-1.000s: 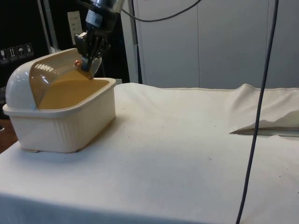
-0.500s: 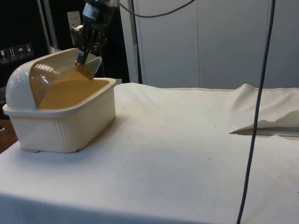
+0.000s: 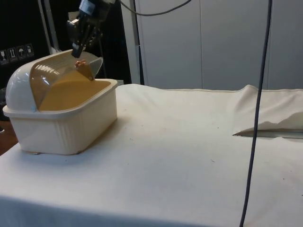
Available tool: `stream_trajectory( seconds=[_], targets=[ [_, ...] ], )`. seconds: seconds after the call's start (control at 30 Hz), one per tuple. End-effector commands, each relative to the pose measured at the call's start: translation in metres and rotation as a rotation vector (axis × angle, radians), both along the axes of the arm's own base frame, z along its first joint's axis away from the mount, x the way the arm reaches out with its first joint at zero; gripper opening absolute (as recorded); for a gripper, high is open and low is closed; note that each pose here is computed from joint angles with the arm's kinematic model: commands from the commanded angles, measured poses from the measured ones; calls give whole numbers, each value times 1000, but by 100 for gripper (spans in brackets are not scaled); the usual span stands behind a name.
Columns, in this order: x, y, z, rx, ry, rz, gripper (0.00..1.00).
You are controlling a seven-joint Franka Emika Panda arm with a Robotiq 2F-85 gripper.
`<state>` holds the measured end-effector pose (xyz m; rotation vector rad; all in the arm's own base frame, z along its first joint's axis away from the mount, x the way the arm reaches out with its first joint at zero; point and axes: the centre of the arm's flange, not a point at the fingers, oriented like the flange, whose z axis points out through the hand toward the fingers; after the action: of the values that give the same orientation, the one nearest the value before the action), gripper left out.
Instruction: Open the lid, then close it.
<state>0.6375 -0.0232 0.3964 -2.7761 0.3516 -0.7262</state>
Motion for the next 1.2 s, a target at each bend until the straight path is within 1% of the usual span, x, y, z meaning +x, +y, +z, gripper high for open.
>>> stream_trajectory(
  seconds=[0.0, 0.17, 0.2, 0.23, 0.27, 0.37, 0.47, 0.5, 0.53, 0.6, 0.77, 0.8, 0.83, 1.03, 1.07, 1.1, 1.13, 1.17],
  targets=[
    [0, 0, 6, 23, -10, 0, 0],
    [0, -1, 4, 32, -9, -7, 0],
    [1, 0, 0, 30, -7, -8, 0],
    [-1, -3, 1, 21, -1, -10, 0],
    [1, -1, -3, 28, -3, -9, 0],
    [4, 0, -9, 24, 0, -15, 0],
    [9, -3, -15, 21, 2, -29, 0],
    [7, -3, -14, 19, 6, -21, 0],
    [10, -3, -16, 21, 1, -31, 0],
    [11, -5, -18, 25, 2, -44, 0],
    [10, -6, -20, 28, 8, -56, 0],
    [10, -5, -16, 29, 10, -44, 0],
    [9, -6, -19, 28, 9, -57, 0],
    [0, -3, -25, 35, 30, -65, 0],
    [2, -4, -22, 36, 30, -54, 0],
    [-1, -3, -28, 36, 35, -66, 0],
    [-4, -1, -32, 39, 48, -69, 0],
    [-4, -1, -32, 39, 48, -69, 0]
  ],
)
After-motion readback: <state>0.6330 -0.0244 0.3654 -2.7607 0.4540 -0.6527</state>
